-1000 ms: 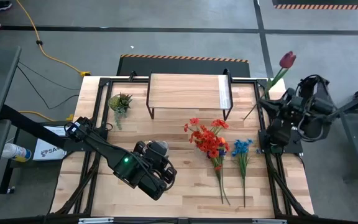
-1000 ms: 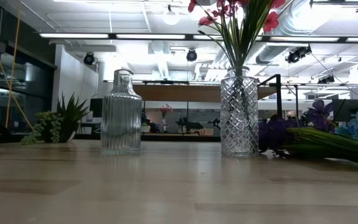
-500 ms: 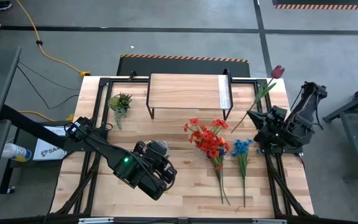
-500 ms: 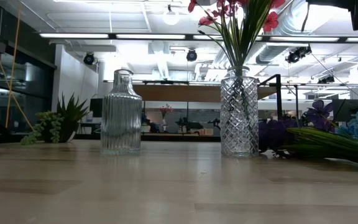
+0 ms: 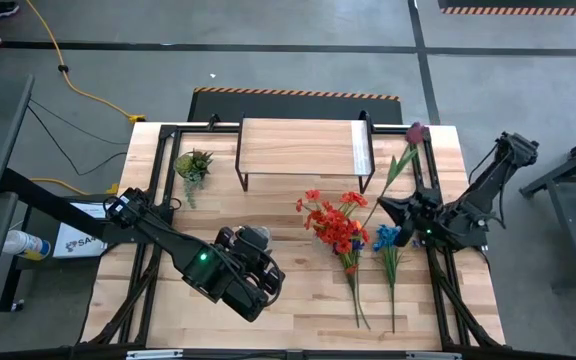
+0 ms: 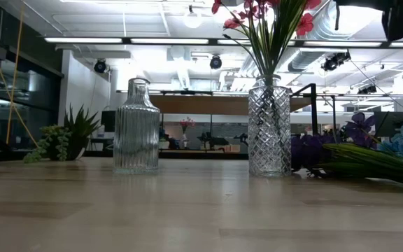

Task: Pick and place flowers into a vace then onto a shelf
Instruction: Put the red tulip into the right transparent vase

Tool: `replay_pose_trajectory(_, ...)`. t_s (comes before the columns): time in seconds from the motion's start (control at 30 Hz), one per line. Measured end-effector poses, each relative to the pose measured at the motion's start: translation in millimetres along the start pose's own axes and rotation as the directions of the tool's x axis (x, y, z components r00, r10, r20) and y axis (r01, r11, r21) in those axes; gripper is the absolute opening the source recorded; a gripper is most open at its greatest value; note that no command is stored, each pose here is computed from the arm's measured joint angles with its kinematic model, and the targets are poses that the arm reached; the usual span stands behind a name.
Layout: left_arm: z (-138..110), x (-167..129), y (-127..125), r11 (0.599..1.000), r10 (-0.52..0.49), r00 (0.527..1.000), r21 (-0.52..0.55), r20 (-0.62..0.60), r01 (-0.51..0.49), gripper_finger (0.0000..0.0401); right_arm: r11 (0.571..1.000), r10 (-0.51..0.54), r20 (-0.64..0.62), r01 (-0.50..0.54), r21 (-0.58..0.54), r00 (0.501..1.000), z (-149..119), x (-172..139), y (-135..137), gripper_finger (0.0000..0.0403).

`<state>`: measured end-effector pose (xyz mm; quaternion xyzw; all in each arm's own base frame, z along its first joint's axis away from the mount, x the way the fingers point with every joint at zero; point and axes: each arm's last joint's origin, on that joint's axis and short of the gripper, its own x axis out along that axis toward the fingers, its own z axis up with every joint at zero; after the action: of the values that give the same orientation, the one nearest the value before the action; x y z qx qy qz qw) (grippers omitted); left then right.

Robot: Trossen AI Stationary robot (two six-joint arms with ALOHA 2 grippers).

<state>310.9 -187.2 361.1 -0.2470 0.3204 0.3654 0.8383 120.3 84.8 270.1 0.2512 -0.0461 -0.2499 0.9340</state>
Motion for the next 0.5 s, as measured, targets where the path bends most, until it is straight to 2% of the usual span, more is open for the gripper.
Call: replay_pose_trajectory(0.5,0,0,0,1.000,0.000,1.000,0.000,0.000,0.000,0.0104,0.999,-0.020,-0.005,0.020,0.031,1.000,-27,37,19,0.0000)
